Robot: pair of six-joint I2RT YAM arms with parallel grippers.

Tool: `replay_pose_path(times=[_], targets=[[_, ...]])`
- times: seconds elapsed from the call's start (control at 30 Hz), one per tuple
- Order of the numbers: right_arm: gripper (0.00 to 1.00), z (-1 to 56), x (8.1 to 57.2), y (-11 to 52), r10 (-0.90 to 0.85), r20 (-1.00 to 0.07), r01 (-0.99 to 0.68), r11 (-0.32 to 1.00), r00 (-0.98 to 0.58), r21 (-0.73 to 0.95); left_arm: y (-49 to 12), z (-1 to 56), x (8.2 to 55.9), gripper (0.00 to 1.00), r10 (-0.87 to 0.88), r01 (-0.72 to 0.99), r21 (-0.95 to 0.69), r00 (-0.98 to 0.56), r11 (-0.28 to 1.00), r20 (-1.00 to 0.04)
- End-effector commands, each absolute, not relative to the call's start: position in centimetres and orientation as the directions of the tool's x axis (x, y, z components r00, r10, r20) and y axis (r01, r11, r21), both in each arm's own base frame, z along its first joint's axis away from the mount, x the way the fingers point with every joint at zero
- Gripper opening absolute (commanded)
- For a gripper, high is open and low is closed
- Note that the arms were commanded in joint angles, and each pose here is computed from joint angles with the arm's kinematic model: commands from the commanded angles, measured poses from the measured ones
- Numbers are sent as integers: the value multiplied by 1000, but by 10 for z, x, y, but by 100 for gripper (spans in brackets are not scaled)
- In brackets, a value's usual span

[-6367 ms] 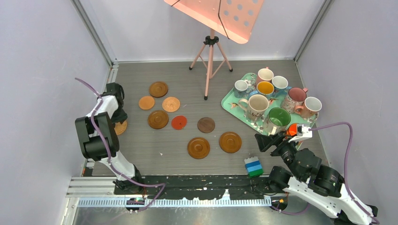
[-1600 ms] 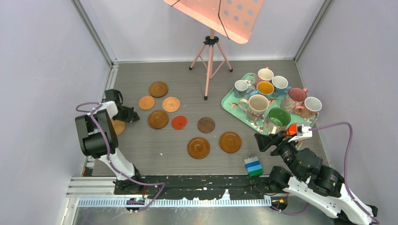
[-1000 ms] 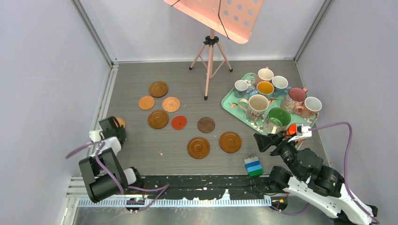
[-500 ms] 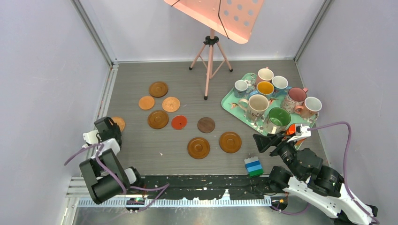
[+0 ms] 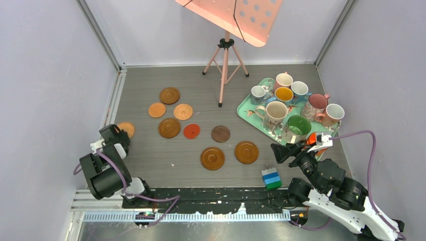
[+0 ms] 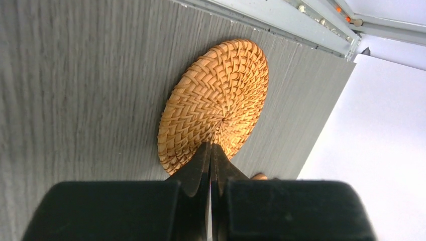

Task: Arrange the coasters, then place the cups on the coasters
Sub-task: Move the coaster to the center of the board.

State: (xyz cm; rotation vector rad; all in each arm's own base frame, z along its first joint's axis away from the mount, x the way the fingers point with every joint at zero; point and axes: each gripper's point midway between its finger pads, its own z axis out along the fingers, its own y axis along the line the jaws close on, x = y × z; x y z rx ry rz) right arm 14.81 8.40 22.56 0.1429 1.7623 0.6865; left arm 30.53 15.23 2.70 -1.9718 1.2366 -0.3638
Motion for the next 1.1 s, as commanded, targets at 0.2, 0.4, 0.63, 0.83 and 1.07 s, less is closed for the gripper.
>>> replay_pose_path(times=[0.2, 0.4, 0.63, 0.83, 1.07], targets=[[89, 255, 139, 64, 585, -786, -307, 724, -200, 617, 122, 18, 315, 0, -919, -703, -656, 393, -275, -36], [89, 255, 139, 64, 585, -786, -311, 722, -202, 618, 103, 14, 329, 0, -944, -729, -630, 330, -269, 21], [89, 256, 138, 66, 582, -786, -321, 719, -208, 617, 77, -2, 332, 0, -958, -771, -589, 287, -241, 16], [89, 256, 137, 66, 583, -785, -323, 716, -210, 619, 66, -10, 325, 0, -952, -770, -582, 306, -261, 23], [89, 256, 137, 65, 583, -786, -320, 719, -207, 617, 77, 0, 310, 0, -940, -791, -562, 334, -242, -66]])
